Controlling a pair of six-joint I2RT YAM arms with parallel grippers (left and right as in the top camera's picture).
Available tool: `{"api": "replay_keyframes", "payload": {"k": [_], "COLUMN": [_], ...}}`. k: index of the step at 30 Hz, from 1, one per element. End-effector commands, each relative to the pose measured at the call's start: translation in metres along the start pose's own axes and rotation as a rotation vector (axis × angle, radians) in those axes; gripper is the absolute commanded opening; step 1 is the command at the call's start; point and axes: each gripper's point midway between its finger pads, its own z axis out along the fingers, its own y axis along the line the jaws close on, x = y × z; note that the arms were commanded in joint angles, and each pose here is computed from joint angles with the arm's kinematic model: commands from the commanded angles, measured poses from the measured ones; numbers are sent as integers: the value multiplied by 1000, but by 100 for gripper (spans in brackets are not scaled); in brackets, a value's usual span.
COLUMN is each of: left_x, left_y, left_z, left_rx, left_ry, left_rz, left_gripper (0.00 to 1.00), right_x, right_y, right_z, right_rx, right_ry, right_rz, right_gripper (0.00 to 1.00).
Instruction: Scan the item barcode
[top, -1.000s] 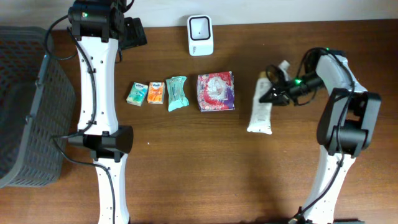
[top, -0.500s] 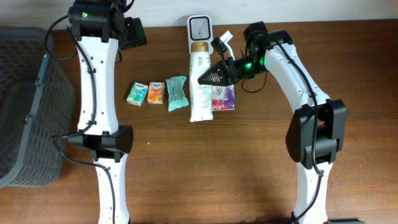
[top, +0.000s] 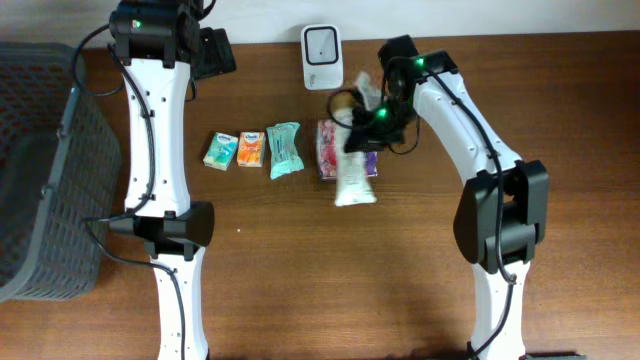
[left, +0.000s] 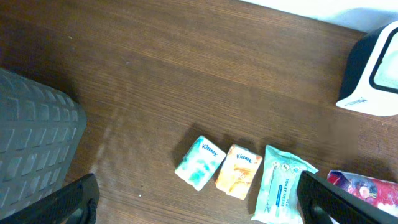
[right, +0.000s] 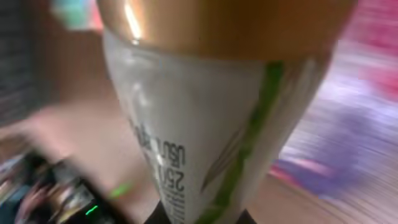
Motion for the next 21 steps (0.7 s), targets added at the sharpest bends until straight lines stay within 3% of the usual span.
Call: {"api": "replay_keyframes", "payload": {"k": [1,6,10,11,13,14,15,17,21], "left_x": [0,-1,0,-1,0,0,0,0,0], "left_y": [0,0,0,0,0,0,0,0,0], "left_z": [-2,-2,-2,-2,-2,-2,-2,-2,-2], "left_rx": [1,2,1,2,1,1,1,1,1], "left_ry": [-4,-5,-4,-5,-4,-4,-4,-4,-4], "left_rz": [5,4,5,5,5,5,5,5,5], "left_gripper": [99,99,99,99,99,99,99,99,99], "right_x": [-3,11,29,35,42,44,44,42,38], "right_y": [-77,-147,-186,-195,-207,-204,-193,-179,-138], "right_z": [-51,-119,-96,-80,-60,-50,-35,-21,5], "right_rx": [479,912,1067,1070,1069,1023,925,845,795], "right_ry": [-101,-157,-78,-61,-57,-41,-30,-24,-15], "right_rz": [180,332,322,328,339,345,355,348,252], "right_gripper": [4,4,4,4,19,20,29,34,33]}}
